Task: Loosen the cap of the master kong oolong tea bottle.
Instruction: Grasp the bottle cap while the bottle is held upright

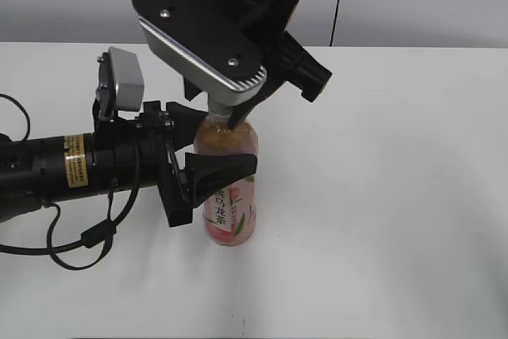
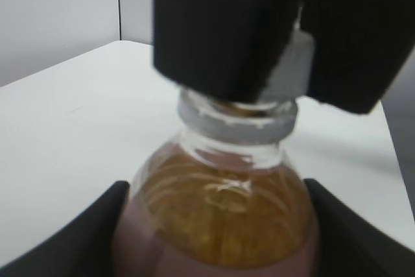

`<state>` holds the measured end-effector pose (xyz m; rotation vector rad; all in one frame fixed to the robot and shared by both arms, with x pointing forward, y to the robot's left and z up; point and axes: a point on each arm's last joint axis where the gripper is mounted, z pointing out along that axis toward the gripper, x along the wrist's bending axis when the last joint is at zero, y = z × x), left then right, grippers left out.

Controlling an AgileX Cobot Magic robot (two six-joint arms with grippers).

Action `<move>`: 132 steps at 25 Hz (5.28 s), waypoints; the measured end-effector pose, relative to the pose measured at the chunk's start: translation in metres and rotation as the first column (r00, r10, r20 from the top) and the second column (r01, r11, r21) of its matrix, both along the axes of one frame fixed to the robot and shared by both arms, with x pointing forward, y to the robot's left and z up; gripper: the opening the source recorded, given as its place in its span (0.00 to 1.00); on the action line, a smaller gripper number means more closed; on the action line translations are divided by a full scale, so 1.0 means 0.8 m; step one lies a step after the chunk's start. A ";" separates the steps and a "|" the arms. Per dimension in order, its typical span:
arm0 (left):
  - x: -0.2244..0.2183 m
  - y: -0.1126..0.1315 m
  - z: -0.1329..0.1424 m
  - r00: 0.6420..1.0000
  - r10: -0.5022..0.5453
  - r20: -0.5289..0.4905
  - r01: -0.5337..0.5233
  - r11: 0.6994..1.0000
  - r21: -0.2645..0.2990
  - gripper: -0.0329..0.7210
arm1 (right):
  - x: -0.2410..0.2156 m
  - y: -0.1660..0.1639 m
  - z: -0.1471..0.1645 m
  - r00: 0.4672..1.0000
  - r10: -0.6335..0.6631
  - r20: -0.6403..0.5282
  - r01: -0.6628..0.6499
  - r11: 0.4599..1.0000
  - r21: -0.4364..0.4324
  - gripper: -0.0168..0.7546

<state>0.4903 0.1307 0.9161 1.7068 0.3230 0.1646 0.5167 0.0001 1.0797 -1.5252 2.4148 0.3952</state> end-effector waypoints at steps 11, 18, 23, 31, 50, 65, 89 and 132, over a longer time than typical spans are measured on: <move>0.000 0.000 0.000 1.000 0.002 -0.001 -0.002 1.000 0.000 0.66 | 0.001 0.000 0.000 0.950 -0.293 -0.111 0.295 0.955 0.003 0.62; 0.002 0.001 0.000 1.000 0.020 -0.014 -0.020 1.000 -0.002 0.66 | 0.011 0.003 0.002 0.840 -0.522 -0.149 0.535 0.843 0.058 0.62; 0.002 0.001 0.000 1.000 0.020 -0.014 -0.020 1.000 -0.002 0.66 | 0.010 0.005 0.004 0.776 -0.595 -0.210 0.618 0.783 0.065 0.62; 0.001 0.000 0.000 1.000 0.008 -0.009 -0.008 1.000 0.000 0.66 | 0.002 0.003 0.005 0.608 -0.726 -0.322 0.760 0.650 -0.031 0.62; 0.000 0.000 0.000 1.000 0.004 -0.006 -0.004 1.000 0.002 0.66 | 0.018 0.003 0.044 -0.338 -0.791 -0.510 0.937 -0.231 -0.263 0.72; 0.001 0.000 -0.001 1.000 0.010 -0.009 -0.010 1.000 0.014 0.66 | 0.011 0.007 0.030 -0.470 -0.732 -0.492 0.872 -0.298 -0.388 0.74; 0.001 0.000 -0.001 1.000 0.010 -0.009 -0.010 1.000 0.013 0.66 | 0.007 -0.004 0.005 -0.491 -0.767 -0.413 0.858 -0.343 -0.381 0.68; 0.001 0.000 -0.001 1.000 0.010 -0.010 -0.010 1.000 0.012 0.66 | 0.011 0.000 -0.011 0.304 -0.894 -0.329 0.915 0.370 -0.160 0.39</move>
